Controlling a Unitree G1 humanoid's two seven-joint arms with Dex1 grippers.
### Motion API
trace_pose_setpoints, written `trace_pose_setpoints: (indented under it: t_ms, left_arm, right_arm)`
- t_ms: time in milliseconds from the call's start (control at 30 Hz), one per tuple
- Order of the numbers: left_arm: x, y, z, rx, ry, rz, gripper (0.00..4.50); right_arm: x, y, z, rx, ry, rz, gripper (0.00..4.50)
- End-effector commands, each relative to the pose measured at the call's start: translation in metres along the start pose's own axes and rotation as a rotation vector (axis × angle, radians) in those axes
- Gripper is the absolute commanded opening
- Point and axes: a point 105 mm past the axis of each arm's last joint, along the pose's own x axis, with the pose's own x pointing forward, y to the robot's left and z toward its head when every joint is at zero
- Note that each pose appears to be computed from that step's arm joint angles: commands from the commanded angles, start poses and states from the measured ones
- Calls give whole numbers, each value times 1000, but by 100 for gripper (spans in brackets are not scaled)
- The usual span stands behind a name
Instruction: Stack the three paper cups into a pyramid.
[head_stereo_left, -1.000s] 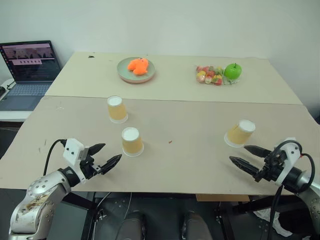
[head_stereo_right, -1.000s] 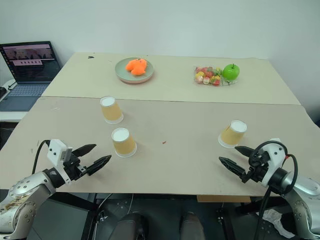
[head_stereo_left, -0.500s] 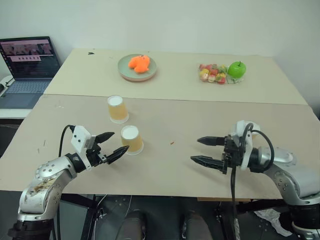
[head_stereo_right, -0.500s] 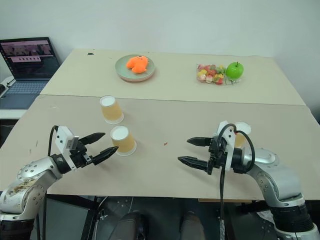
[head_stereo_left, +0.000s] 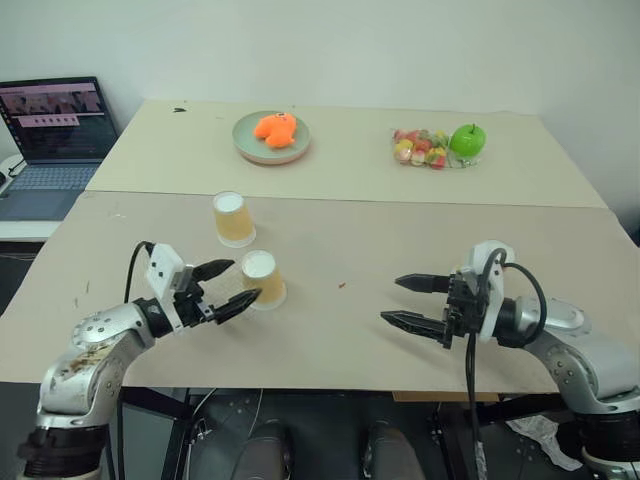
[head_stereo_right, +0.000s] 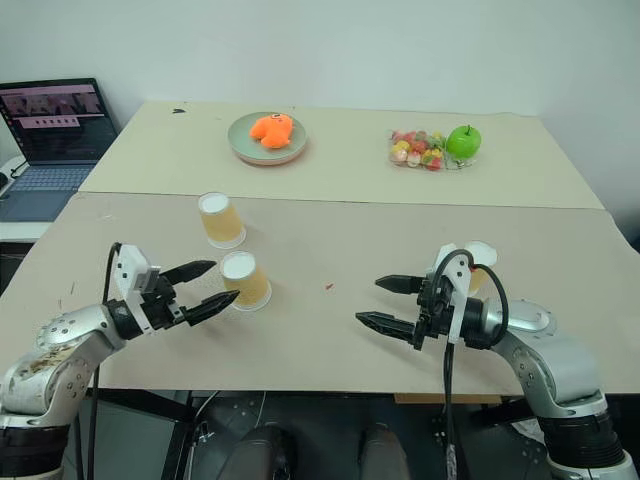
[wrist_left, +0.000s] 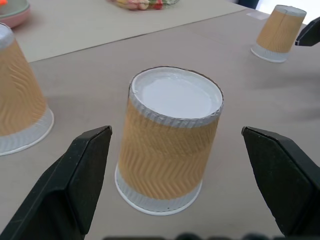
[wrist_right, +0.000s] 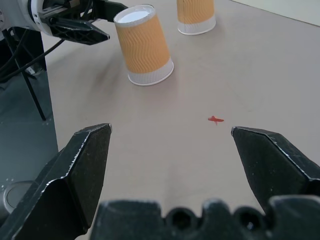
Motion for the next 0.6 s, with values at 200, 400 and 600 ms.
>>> trace_pose_setpoints:
  t_ms: [200, 400, 600]
  left_arm:
    - [23, 1, 9, 63, -35, -62, 443]
    - [37, 9, 18, 60, -64, -64, 443]
    - [44, 13, 20, 64, -73, -72, 443]
  right_arm:
    - [-2, 1, 23, -76, -69, -8, 449]
    - [0, 3, 23, -79, -73, -11, 449]
    - [1, 3, 24, -80, -77, -22, 449]
